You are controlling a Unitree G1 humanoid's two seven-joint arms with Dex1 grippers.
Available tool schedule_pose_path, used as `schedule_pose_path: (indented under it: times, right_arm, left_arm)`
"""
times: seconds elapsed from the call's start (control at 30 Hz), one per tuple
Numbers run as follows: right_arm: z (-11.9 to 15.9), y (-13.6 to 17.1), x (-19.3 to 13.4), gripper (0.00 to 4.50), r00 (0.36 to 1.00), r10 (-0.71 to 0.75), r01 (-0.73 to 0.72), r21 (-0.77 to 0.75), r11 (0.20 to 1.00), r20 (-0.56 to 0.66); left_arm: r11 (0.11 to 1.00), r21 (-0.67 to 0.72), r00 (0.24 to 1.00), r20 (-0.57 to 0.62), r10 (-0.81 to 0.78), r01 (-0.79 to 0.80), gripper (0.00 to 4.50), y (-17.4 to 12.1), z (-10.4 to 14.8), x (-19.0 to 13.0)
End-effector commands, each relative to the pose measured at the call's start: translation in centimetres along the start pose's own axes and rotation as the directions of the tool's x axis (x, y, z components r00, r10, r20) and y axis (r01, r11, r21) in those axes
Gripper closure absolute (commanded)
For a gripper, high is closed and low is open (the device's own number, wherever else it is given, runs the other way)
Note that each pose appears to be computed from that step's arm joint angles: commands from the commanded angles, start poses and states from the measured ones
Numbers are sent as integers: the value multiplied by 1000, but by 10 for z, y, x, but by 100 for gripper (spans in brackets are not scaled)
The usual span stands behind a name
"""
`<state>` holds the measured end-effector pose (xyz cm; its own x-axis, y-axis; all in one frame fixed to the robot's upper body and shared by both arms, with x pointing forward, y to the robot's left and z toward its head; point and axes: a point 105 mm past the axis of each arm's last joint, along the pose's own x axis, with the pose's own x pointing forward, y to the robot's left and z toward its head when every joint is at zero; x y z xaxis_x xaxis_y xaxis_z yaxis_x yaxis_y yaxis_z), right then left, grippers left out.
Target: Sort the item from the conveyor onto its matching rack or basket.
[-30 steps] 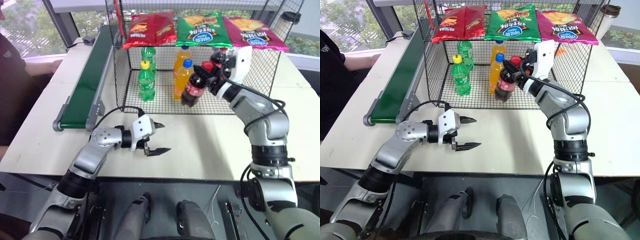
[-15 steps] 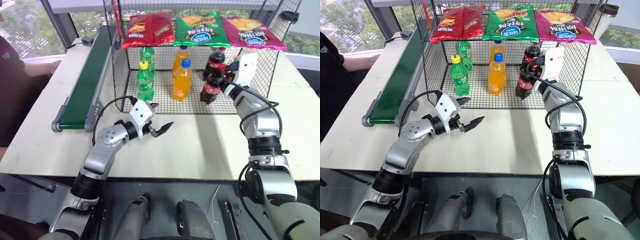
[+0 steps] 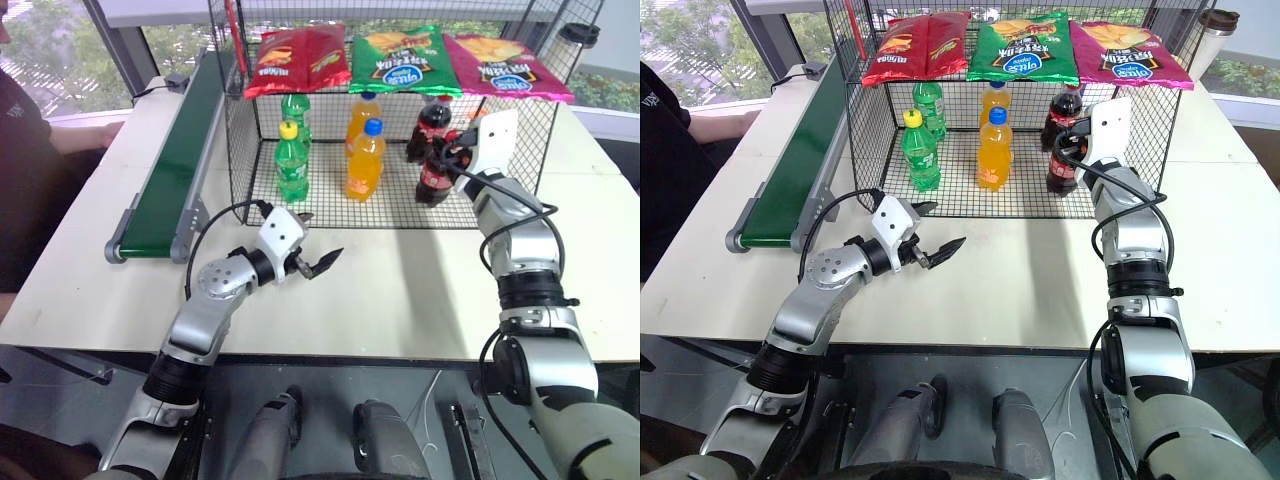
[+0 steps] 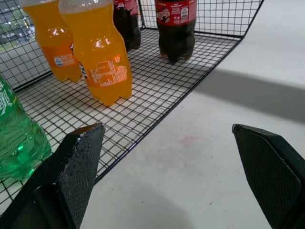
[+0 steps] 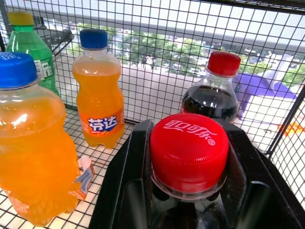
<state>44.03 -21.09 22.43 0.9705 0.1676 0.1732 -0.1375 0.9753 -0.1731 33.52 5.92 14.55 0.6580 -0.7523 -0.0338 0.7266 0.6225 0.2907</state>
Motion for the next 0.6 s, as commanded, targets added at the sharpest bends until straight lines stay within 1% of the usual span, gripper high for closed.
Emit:
schedule_pose_path:
  times: [0.03,0.07,0.13,0.17,0.43,0.6]
  right_arm:
    - [34,-11,2,199,994,-26,27,-11,1000,104]
    - [34,-11,2,165,995,-25,26,-11,1000,101]
    - [33,-11,1,51,995,-25,26,-14,1000,96]
    - [32,-11,1,8,995,-23,24,-16,1000,94]
    - [29,-10,-3,3,997,-1,4,-42,999,80]
    - [32,-16,-15,3,998,4,1,-67,998,69]
  left_arm:
    - [1000,28,999,44,5,-6,0,0,11,0]
    - [1000,28,999,44,4,-6,0,0,11,0]
    - [1000,27,999,44,4,-5,0,0,11,0]
    - [1000,27,999,43,4,-6,0,0,11,0]
    - [1000,24,999,37,9,-10,0,0,7,-1]
    - [1000,20,999,30,15,-16,0,2,5,-2]
